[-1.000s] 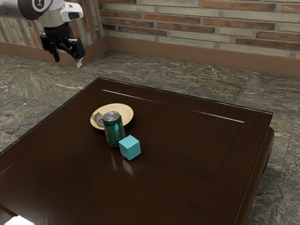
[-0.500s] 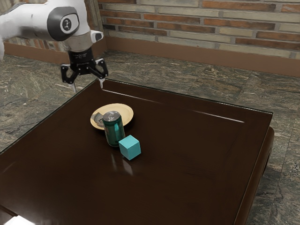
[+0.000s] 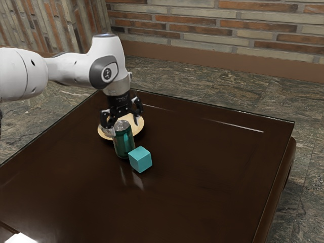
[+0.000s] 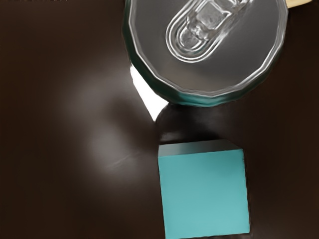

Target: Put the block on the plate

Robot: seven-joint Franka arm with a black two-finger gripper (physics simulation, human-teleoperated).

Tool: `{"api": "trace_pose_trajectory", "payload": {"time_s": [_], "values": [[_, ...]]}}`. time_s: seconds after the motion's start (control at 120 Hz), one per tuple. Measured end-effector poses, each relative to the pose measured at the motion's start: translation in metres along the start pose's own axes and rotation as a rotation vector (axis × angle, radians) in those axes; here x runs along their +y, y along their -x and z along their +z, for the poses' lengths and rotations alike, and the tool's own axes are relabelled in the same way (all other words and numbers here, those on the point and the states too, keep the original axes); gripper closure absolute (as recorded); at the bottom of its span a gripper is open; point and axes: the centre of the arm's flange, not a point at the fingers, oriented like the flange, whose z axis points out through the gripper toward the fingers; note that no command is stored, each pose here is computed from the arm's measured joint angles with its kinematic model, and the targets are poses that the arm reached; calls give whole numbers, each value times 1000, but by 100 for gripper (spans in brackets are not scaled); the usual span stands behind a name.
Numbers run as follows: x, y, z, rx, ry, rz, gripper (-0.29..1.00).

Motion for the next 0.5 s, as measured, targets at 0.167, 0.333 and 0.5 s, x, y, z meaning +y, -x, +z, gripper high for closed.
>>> {"api": "trace_pose_trajectory", "payload": {"time_s": [0.167,0.333,0.5], "values": [[12,3,31,-12,17,-109,2],[21,2,59,-11,20,-192,1],[26,0,85,-8,13,-256,2]]}}
